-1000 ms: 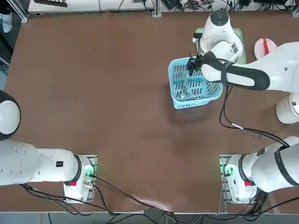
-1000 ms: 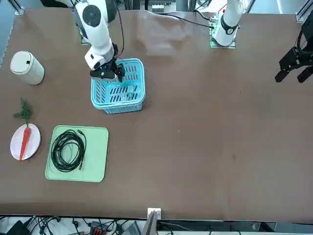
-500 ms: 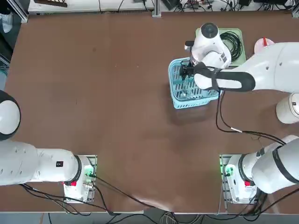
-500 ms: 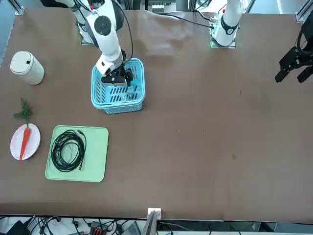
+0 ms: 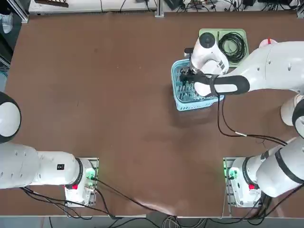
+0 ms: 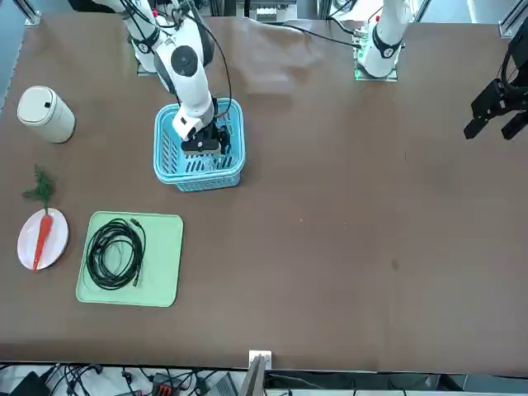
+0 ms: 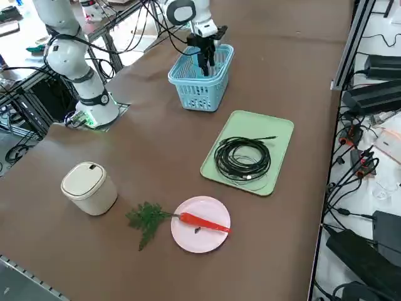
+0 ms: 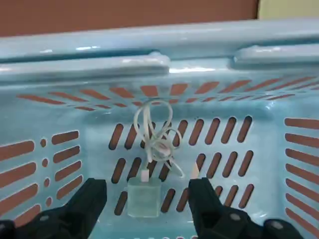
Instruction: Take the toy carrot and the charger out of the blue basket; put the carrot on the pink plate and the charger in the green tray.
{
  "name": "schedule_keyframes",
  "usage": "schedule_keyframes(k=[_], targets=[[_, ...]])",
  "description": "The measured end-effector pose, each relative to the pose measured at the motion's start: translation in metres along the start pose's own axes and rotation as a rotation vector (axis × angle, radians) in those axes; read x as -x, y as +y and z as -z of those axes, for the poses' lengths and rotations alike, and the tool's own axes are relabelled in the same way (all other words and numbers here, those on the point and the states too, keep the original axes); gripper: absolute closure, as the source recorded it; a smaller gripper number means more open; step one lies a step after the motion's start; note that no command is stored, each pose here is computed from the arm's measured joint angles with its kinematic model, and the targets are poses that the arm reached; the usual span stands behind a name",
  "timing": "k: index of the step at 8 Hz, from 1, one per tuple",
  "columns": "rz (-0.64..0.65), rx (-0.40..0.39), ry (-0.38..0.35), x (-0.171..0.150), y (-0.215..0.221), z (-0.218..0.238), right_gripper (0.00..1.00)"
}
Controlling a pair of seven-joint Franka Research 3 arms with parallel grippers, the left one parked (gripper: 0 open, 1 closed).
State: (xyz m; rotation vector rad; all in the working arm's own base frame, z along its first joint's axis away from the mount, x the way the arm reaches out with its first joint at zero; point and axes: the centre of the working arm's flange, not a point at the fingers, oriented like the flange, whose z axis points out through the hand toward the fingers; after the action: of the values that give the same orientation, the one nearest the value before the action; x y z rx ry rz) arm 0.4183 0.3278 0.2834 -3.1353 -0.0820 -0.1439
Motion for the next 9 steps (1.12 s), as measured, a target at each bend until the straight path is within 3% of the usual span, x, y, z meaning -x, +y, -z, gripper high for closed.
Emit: schedule_keyframes(k=[9], targets=[[0.023,0.015,0.027,-0.01,0.006,-0.011,0.0]])
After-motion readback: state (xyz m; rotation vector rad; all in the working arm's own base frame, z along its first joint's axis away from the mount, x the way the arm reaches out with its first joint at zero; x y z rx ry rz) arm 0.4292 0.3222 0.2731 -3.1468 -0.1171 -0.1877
